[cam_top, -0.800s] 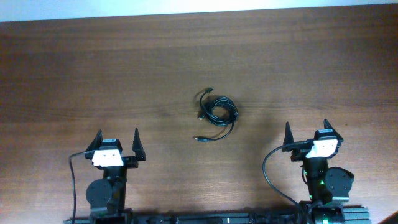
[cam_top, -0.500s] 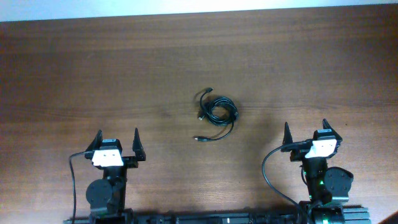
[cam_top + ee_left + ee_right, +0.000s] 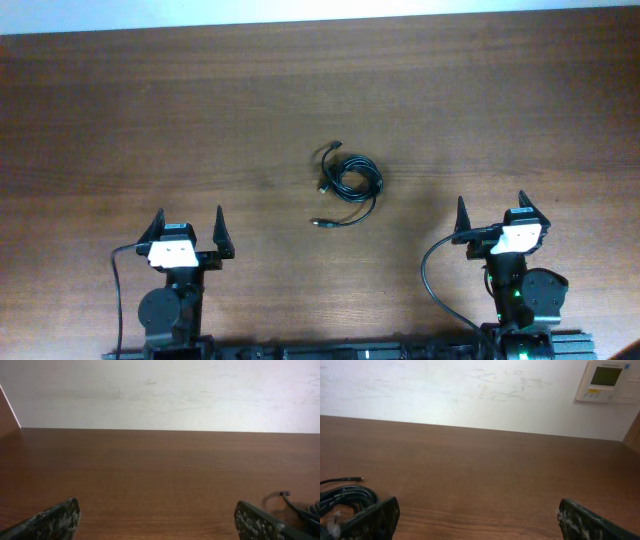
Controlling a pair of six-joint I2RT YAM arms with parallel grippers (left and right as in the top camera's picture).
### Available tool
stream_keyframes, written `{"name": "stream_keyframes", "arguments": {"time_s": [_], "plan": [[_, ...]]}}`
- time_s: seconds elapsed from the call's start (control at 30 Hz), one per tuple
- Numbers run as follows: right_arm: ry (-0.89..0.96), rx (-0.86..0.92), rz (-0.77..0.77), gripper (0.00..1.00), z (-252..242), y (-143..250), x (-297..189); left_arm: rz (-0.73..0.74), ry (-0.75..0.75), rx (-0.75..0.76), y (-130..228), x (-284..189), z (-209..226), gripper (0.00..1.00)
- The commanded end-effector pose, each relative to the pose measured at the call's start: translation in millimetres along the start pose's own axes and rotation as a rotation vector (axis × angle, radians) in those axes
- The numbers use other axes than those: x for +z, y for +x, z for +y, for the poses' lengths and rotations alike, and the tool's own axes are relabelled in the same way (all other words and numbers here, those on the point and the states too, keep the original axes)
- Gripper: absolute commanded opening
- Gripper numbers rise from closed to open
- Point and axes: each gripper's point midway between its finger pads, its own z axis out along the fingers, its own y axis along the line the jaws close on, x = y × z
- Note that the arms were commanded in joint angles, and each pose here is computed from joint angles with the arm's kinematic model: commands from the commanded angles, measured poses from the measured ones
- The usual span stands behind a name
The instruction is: Untangle cables
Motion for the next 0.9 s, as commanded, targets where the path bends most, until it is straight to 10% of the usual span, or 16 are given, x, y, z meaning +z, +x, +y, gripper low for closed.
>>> {"name": "stream_keyframes", "arguments": {"time_s": [0.0,0.33,0.87], "plan": [[0.006,0.004,0.007,0.99,0,4,1,0.002,0.005,0.011,2,0,-1,0.99],[0.006,0.004,0.007,0.99,0,4,1,-0.201,0.224,0.047,-71,-15,-39,0.99],[0.006,0.004,0.007,0.99,0,4,1,0.277,0.566,-0.246,-99,2,-93,0.99]]}}
